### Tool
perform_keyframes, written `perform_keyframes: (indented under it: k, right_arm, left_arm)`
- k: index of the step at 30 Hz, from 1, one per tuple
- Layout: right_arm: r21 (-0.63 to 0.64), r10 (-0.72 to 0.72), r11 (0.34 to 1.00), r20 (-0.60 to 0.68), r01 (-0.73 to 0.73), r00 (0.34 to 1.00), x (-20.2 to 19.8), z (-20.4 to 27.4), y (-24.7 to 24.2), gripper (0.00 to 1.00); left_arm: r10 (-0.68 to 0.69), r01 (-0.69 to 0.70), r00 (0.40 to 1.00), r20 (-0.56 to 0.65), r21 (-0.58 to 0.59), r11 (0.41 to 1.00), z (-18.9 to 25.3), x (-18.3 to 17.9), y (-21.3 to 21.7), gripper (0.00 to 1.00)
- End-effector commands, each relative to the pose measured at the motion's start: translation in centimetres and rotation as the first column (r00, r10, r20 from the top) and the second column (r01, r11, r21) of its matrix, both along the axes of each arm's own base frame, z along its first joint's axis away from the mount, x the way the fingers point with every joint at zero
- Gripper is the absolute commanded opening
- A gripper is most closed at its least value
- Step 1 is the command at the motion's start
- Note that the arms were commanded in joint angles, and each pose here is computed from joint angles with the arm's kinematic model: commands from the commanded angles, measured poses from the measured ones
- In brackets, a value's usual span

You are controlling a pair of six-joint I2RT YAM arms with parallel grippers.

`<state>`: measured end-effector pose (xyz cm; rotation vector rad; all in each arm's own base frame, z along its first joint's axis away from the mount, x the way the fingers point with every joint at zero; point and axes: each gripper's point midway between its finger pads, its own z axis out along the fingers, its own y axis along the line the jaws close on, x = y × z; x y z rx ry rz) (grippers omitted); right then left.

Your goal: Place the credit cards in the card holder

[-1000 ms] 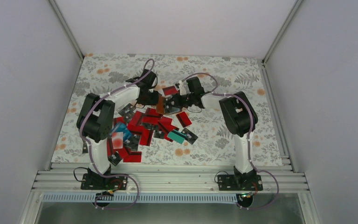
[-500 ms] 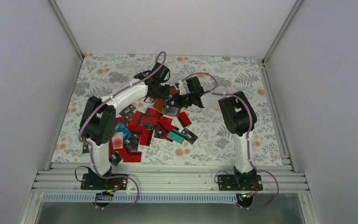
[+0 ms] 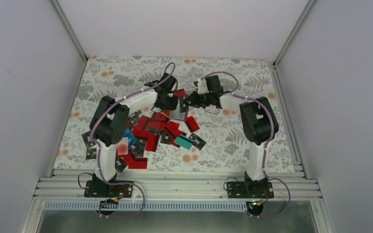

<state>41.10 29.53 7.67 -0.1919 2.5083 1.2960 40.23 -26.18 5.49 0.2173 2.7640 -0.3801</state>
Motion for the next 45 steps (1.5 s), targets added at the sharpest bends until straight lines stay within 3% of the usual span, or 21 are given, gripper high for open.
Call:
perform_keyframes:
  k: [1, 13, 20, 33, 38, 45]
  right_arm:
    - [-0.016, -0.040, 0.999, -0.054, 0.039, 0.998, -0.7, 0.3, -2.6, 0.04]
    - [-0.003, -0.018, 1.000, -0.191, 0.017, 0.981, -2.6, -2.3, -3.6, 0.04]
    - [-0.015, -0.025, 1.000, -0.193, 0.023, 0.981, -2.1, -3.4, -3.6, 0.04]
    - [-0.023, -0.028, 0.999, -0.187, 0.024, 0.982, -2.0, -3.7, -3.9, 0.04]
    - [-0.020, -0.030, 0.999, -0.186, 0.027, 0.982, -2.1, -3.6, -4.2, 0.04]
    - [-0.013, -0.033, 0.999, -0.180, 0.031, 0.983, -2.2, -3.3, -4.8, 0.04]
  left_arm:
    - [-0.012, 0.012, 1.000, -0.003, -0.035, 0.999, -0.5, 0.1, -0.6, 0.31]
    - [-0.028, 0.026, 0.999, -0.039, -0.059, 0.998, -2.4, -0.5, -1.2, 0.29]
    - [-0.076, 0.074, 0.996, -0.039, -0.050, 0.996, -2.4, -1.3, -2.0, 0.54]
    - [-0.096, 0.104, 0.993, -0.075, 0.116, 0.988, -4.6, -2.3, -1.9, 0.67]
    - [-0.084, 0.098, 0.994, -0.074, 0.211, 0.973, -5.4, -2.4, -1.5, 0.65]
    - [-0.063, 0.084, 0.994, -0.088, 0.249, 0.965, -6.6, -2.9, -0.9, 0.53]
